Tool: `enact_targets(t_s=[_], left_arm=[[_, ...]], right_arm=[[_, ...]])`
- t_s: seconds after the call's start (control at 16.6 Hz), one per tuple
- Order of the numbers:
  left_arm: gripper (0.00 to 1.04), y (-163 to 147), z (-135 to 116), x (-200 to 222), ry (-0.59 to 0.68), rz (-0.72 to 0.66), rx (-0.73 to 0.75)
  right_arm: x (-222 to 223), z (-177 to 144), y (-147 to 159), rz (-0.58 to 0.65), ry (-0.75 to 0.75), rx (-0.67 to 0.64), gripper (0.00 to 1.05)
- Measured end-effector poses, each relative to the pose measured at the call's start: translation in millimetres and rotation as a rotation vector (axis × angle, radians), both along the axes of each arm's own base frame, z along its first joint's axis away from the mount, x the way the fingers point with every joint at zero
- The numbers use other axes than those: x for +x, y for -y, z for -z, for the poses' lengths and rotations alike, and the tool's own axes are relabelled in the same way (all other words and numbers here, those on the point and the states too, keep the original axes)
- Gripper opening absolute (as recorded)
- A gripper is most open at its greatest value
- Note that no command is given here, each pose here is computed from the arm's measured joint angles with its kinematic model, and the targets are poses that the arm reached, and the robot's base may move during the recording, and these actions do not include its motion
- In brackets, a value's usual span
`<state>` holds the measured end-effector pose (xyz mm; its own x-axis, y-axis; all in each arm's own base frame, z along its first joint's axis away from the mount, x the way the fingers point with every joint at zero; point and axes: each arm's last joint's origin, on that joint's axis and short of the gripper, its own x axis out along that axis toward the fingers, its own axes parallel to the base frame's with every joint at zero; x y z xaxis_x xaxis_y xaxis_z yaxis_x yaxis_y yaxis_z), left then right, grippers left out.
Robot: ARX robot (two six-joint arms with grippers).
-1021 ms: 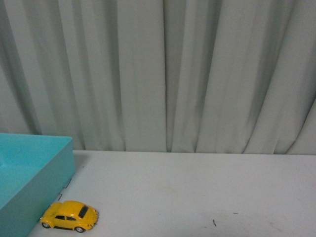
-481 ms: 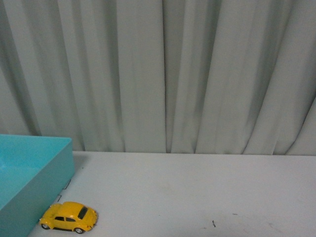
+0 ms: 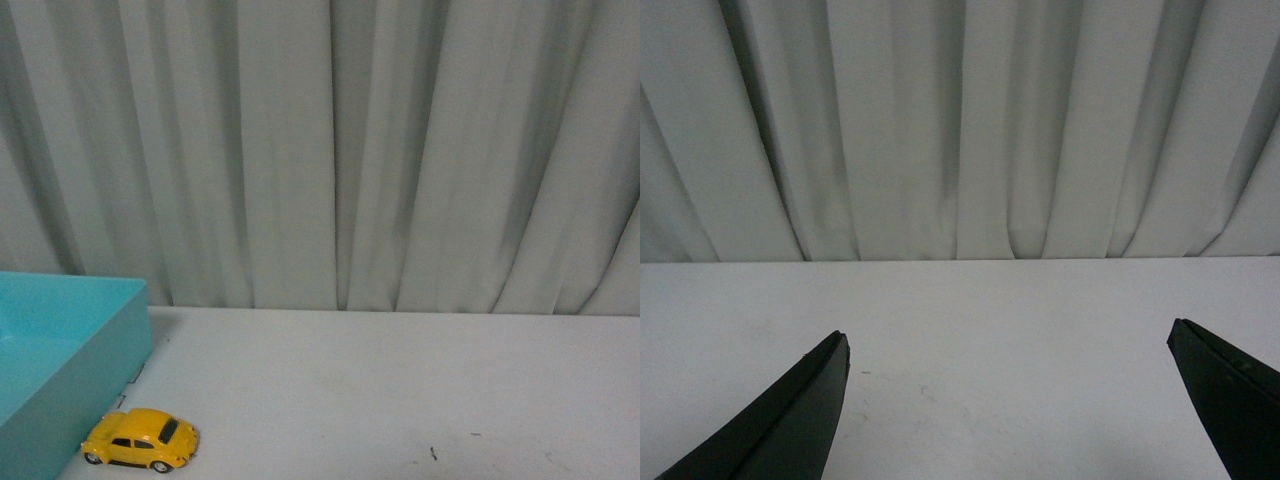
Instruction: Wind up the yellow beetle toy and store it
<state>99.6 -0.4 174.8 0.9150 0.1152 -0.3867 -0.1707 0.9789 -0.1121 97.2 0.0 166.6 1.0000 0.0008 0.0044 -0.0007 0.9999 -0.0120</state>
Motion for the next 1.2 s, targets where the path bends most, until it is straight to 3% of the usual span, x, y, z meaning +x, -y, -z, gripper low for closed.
enact_targets(t_s=[0.06,0.12,0.18,0.24,0.3,0.48,0.6,0.72,0.9,1.2], left_arm=[[0.98,-0.6,-17.9,6.8,-0.054,-0.064,-0.054],[0.98,-0.2,-37.7,14.1,-0.006,-0.076,-0.08],[0.98,2.3,-80.7,28.9,0.126,-0.067,-0.088],[0.98,5.3,-108.7,45.1,0.198,-0.042,-0.054],[0.98,9.0,-120.0,68.1,0.199,0.0,0.009],[0.98,19.3,-103.9,143.7,0.078,0.148,0.172],[0.98,30.1,-99.3,194.2,0.07,0.37,0.348],[0.98,44.8,-78.2,223.0,-0.076,0.652,0.537],[0.98,55.8,-44.6,236.5,-0.313,0.922,0.854],[0.98,65.8,-27.2,244.1,-0.449,1.246,1.169]], right_arm=[[0.0,-0.1,0.0,0.0,0.001,0.0,0.97],[0.0,0.0,0.1,0.002,0.0,0.001,0.98],[0.0,0.1,0.0,0.001,-0.001,0.001,0.98],[0.1,0.1,0.0,0.001,-0.001,0.001,0.98],[0.0,0.0,0.0,0.002,0.0,0.001,0.98],[0.1,0.1,0.0,0.002,-0.001,0.001,0.98],[0.1,0.1,0.0,0.002,-0.001,0.001,0.98],[0.1,0.1,0.0,0.001,-0.001,0.001,0.98],[0.1,0.1,0.0,0.001,-0.001,0.001,0.98],[0.1,0.1,0.0,0.001,-0.001,0.001,0.98]])
